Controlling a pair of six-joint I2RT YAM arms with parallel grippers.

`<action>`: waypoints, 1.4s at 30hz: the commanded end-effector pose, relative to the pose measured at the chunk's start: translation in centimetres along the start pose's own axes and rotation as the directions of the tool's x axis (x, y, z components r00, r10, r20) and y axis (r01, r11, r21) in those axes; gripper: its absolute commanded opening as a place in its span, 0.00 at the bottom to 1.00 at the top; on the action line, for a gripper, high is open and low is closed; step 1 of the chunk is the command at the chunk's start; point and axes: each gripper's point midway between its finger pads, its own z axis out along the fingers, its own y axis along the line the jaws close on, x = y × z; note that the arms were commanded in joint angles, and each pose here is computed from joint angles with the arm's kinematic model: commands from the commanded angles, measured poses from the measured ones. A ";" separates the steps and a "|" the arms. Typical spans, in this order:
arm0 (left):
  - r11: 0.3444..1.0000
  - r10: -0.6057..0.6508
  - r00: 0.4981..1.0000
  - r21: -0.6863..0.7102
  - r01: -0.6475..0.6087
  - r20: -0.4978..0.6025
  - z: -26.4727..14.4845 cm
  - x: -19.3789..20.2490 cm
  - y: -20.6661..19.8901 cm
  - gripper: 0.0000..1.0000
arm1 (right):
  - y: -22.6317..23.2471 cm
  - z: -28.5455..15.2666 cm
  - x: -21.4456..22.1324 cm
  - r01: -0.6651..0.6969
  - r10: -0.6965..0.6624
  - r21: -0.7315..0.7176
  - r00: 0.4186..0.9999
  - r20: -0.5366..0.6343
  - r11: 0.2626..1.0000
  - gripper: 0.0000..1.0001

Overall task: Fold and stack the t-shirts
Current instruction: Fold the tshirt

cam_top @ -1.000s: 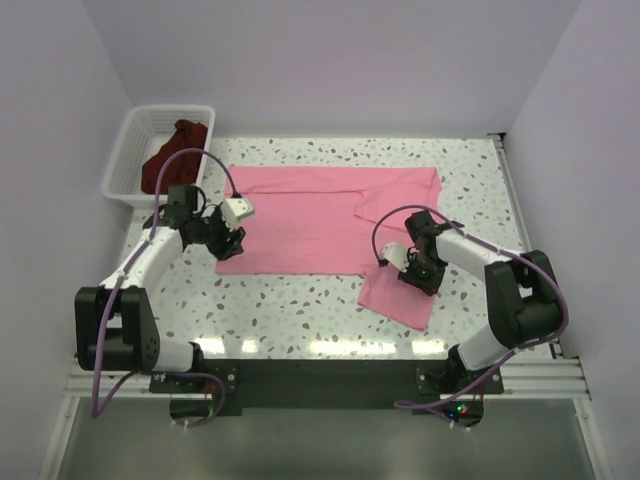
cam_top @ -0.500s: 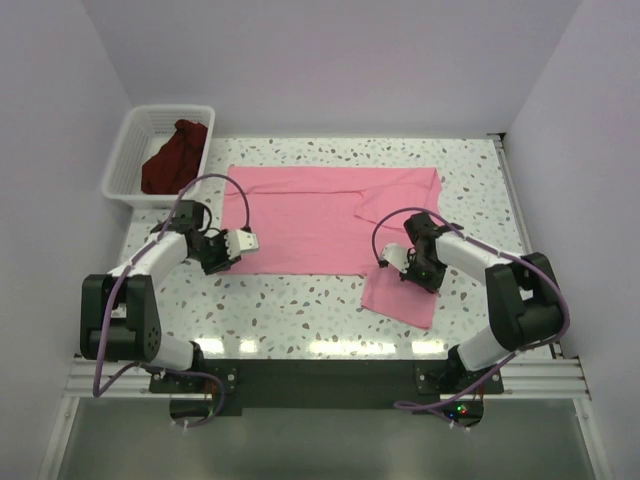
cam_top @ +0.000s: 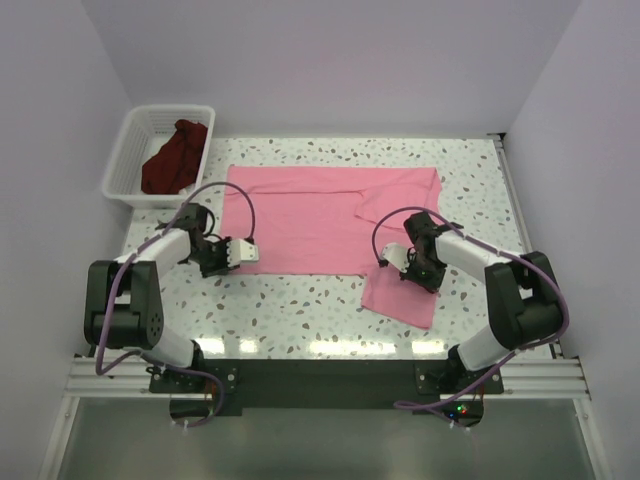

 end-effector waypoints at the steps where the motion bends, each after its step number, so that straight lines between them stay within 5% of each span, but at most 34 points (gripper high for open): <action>1: 0.998 0.025 0.998 0.055 -0.022 -0.050 0.9 1.7 -1.8 0.25 | 0.8 0.1 -0.1 -0.006 0.007 -0.035 1.000 0.012 0.999 0.00; 10: 0.996 0.072 0.997 0.052 -0.073 0.005 -1.0 0.1 -3.1 0.00 | 2.9 -2.6 1.7 -0.005 0.006 -0.023 0.999 0.037 1.000 0.00; 21: 1.000 -0.002 0.997 0.007 0.001 0.080 -4.2 -2.7 -0.4 0.00 | 0.6 -8.8 -1.0 -0.028 0.020 0.044 0.986 0.163 0.999 0.00; 42: 0.980 -0.182 0.967 -0.047 0.193 0.179 -5.2 -5.1 10.5 0.00 | -10.9 -12.0 -4.3 -0.015 -0.002 0.097 0.986 0.165 0.995 0.00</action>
